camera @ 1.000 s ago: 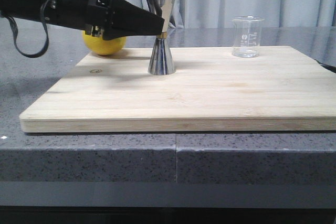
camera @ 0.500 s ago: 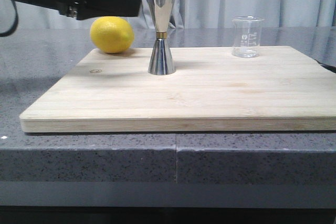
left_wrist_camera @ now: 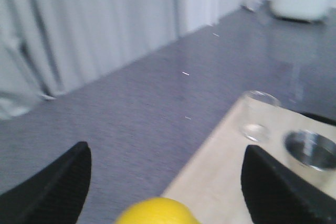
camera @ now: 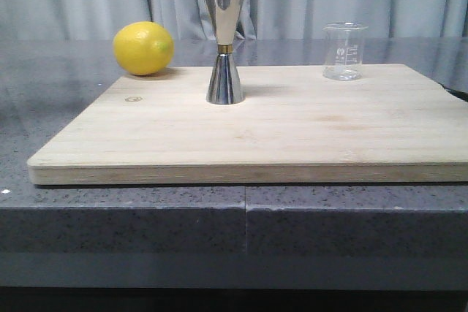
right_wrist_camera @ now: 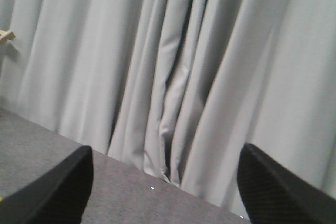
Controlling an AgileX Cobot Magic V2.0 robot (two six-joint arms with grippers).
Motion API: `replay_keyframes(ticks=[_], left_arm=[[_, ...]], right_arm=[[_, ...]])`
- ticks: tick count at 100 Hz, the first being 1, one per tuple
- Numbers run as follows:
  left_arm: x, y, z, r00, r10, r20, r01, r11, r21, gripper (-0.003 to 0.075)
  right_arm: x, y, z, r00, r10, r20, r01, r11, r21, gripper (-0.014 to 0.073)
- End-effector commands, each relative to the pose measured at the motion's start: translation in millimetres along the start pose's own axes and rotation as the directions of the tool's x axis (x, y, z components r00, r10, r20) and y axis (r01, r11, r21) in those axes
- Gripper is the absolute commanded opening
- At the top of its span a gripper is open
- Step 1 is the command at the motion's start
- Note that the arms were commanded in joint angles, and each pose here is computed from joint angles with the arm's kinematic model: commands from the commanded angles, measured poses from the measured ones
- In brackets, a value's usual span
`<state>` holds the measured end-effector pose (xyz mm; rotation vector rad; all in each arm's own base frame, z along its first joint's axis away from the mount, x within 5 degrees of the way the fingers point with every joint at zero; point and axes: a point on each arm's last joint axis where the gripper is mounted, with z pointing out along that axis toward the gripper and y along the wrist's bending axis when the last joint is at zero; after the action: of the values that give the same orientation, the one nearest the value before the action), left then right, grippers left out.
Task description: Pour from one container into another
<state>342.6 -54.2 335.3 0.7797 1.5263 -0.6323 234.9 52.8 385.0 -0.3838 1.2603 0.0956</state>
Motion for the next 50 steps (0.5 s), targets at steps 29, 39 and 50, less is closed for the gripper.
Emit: replay_keyframes(ticks=[29, 39, 50], left_arm=[[-77, 38, -93, 0.950, -0.035, 0.311, 0.243, 0.707, -0.664, 0.0545], [-88, 31, -106, 0.952, -0.004, 0.305, 0.228, 0.673, -0.704, 0.0545], [-101, 16, -117, 0.959, 0.045, 0.279, 0.183, 0.654, -0.734, 0.0544]], right_arm=[[-20, -61, -10, 0.998, -0.026, -0.063, 0.042, 0.962, 0.270, 0.0516], [-23, -80, -18, 0.995, -0.006, -0.099, 0.042, 0.931, 0.362, 0.0516], [-34, -88, -29, 0.995, -0.024, -0.101, 0.064, 0.910, 0.409, 0.0516]])
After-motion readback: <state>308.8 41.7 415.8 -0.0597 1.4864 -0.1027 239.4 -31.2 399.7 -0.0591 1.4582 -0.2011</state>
